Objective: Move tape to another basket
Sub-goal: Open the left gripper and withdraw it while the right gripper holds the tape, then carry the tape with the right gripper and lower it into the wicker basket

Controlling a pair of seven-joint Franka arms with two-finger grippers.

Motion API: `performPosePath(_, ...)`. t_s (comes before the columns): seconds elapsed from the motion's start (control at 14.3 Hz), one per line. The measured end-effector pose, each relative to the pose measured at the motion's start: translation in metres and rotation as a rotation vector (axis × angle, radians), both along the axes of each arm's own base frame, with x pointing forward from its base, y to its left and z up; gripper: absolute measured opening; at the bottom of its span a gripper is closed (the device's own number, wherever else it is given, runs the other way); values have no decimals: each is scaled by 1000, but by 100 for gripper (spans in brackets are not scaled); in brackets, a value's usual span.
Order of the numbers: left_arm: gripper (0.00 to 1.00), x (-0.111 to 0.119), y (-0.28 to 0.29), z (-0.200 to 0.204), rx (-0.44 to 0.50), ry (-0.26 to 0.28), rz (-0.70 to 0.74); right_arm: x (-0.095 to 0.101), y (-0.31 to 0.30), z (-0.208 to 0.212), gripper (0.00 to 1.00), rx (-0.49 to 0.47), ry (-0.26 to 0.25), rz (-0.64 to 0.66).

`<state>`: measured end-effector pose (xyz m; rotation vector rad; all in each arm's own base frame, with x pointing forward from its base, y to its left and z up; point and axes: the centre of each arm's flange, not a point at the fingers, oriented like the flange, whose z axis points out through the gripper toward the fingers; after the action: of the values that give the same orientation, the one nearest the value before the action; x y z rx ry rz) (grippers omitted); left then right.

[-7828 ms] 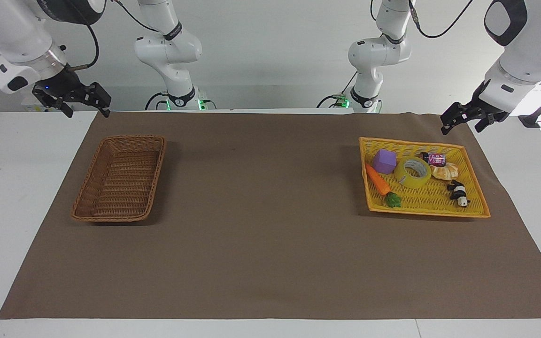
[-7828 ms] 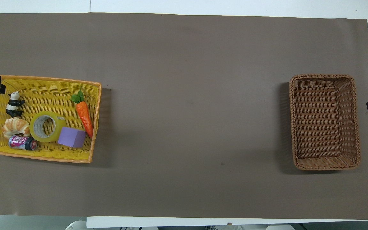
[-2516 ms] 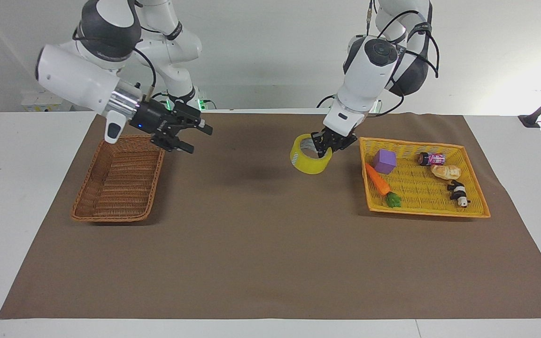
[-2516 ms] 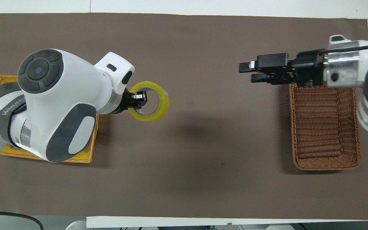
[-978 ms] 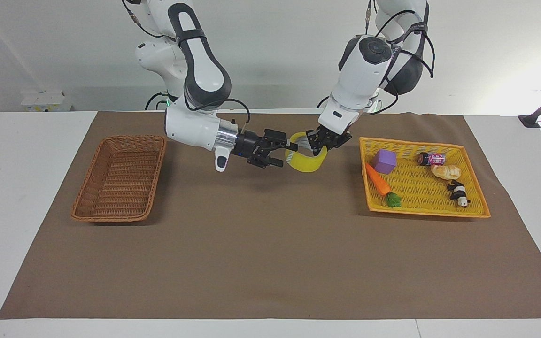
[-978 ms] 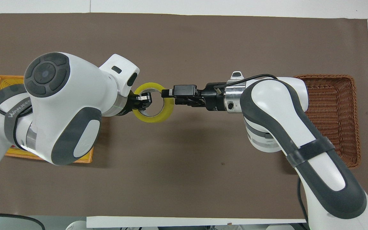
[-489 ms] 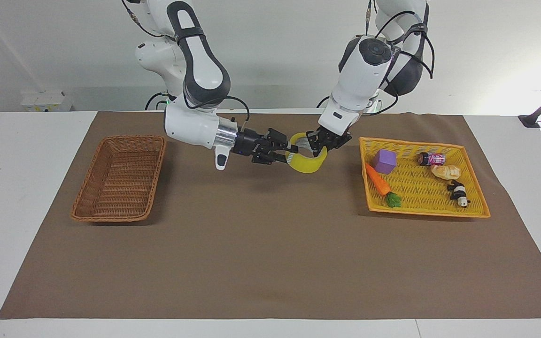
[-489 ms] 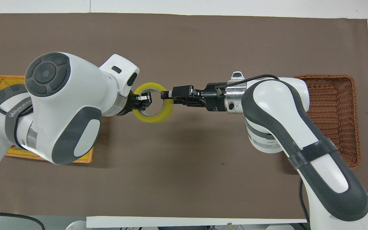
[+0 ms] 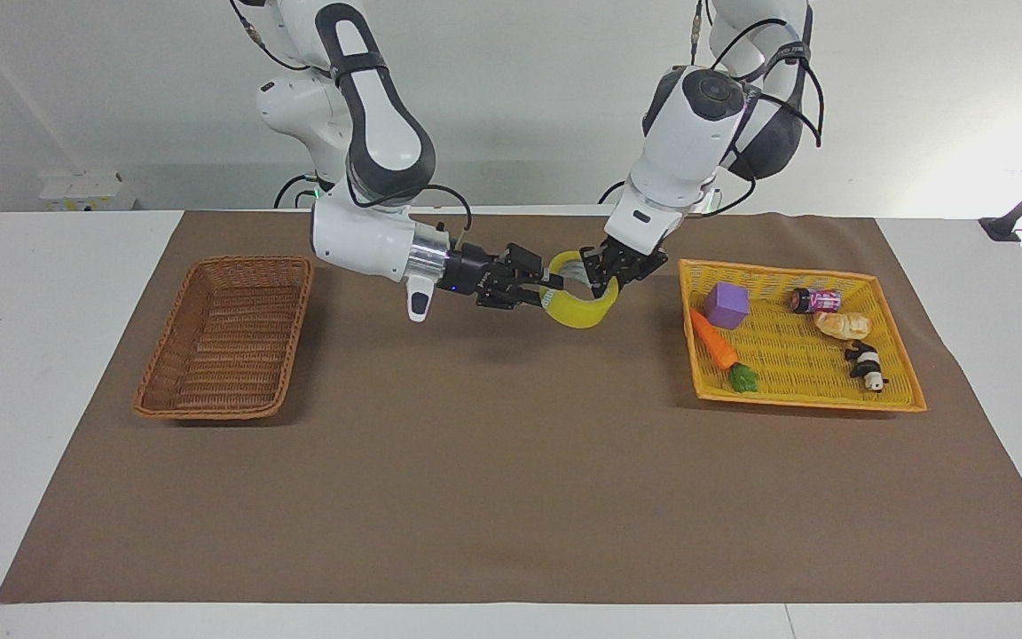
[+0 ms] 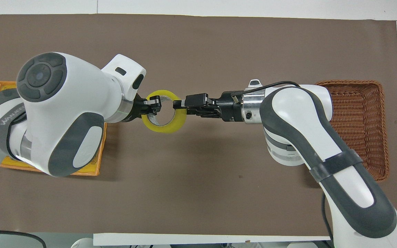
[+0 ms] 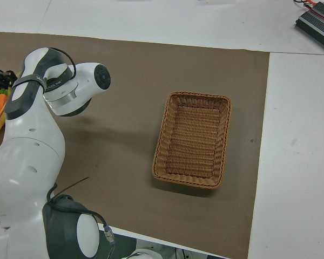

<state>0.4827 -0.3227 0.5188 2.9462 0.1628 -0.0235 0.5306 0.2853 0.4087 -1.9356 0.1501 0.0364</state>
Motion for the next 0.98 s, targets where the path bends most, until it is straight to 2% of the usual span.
performPosePath(0.14, 65, 15, 37, 26, 11, 20, 59, -2, 2, -1, 55, -1, 2, 5)
performPosePath(0.35, 98, 52, 142, 48, 20, 17, 98, -2, 0, 0, 55, -4, 1, 18)
performPosePath(0.49, 100, 67, 208, 42, 24, 15, 51, 0, -8, 4, 55, -14, -6, 32)
performPosePath(0.7, 100, 76, 282, 37, 24, 0, 0, 6, -39, 16, 55, -42, -3, 79)
performPosePath(0.98, 100, 76, 366, 36, 25, -8, 83, 14, -108, 25, 55, -79, 10, 142)
